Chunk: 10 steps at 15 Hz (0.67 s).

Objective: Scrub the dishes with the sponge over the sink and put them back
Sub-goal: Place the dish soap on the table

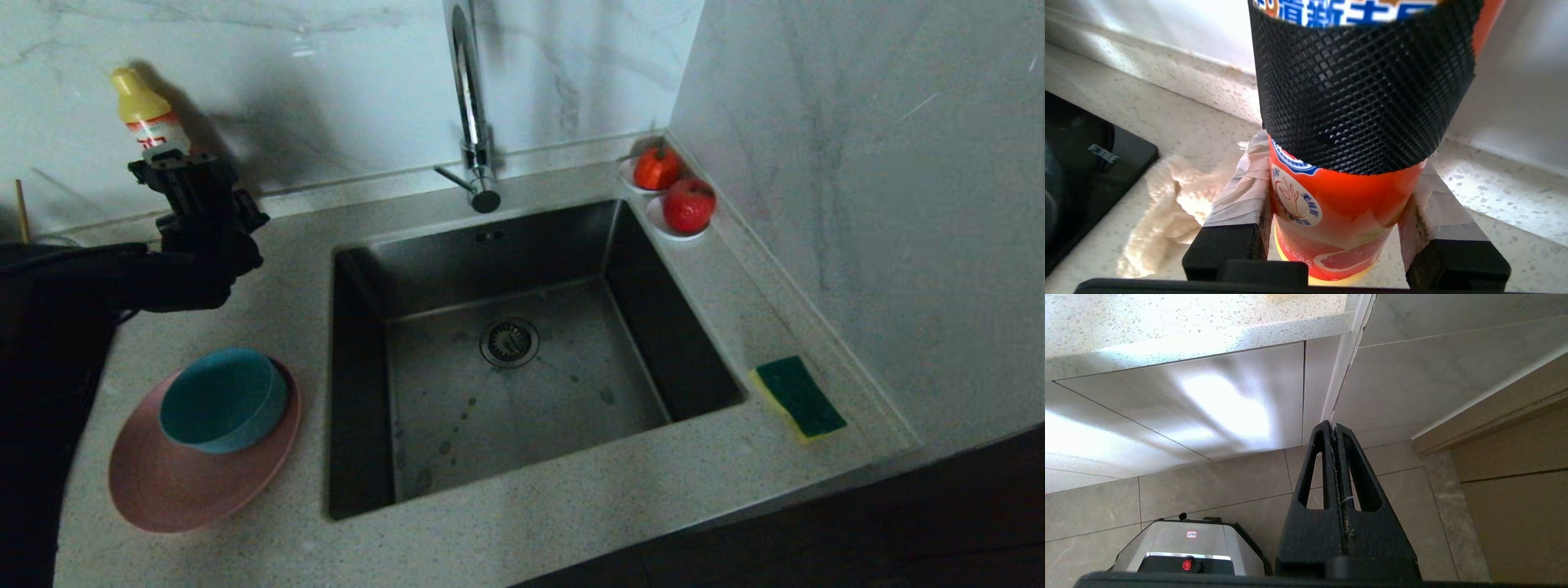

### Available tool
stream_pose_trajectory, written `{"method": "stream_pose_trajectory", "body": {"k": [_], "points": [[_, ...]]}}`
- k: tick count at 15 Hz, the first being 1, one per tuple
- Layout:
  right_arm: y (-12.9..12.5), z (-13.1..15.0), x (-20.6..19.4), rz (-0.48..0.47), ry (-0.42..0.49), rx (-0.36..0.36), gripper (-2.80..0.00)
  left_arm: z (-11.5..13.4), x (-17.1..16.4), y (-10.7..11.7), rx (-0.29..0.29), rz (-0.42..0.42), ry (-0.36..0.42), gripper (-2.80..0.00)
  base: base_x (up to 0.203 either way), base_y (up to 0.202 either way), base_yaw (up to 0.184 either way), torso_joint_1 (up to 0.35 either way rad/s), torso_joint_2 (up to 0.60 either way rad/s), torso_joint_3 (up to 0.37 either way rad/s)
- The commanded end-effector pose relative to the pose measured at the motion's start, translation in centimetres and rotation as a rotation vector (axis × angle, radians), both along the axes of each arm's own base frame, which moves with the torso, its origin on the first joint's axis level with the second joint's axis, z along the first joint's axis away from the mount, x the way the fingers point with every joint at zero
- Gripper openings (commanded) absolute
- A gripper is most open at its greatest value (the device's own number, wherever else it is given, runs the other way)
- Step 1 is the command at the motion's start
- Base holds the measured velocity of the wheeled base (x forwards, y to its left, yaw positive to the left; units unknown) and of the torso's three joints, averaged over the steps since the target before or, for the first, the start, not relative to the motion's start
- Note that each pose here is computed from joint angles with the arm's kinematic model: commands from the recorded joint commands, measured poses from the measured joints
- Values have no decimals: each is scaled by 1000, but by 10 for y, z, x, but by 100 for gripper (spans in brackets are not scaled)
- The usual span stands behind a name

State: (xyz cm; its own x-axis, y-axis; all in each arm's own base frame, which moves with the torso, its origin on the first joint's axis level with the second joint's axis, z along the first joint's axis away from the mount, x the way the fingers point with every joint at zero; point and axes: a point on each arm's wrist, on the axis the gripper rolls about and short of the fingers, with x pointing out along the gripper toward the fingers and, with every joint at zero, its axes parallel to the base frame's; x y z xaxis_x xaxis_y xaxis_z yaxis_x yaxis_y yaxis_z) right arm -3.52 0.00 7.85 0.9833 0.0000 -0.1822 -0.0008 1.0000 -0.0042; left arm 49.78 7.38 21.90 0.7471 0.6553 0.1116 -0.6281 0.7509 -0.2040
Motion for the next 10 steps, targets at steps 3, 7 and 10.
{"method": "stream_pose_trajectory", "body": {"k": [3,7,10], "points": [[0,0,0,0,2,0,-280,-22,10,1,0,9,3,-280,0,0,0,0,0,0],[0,0,0,0,2,0,-280,-26,14,0,36,40,-61,-280,0,0,0,0,0,0],[0,0,0,0,2,0,-280,-25,15,-6,68,83,-109,-280,0,0,0,0,0,0]]}}
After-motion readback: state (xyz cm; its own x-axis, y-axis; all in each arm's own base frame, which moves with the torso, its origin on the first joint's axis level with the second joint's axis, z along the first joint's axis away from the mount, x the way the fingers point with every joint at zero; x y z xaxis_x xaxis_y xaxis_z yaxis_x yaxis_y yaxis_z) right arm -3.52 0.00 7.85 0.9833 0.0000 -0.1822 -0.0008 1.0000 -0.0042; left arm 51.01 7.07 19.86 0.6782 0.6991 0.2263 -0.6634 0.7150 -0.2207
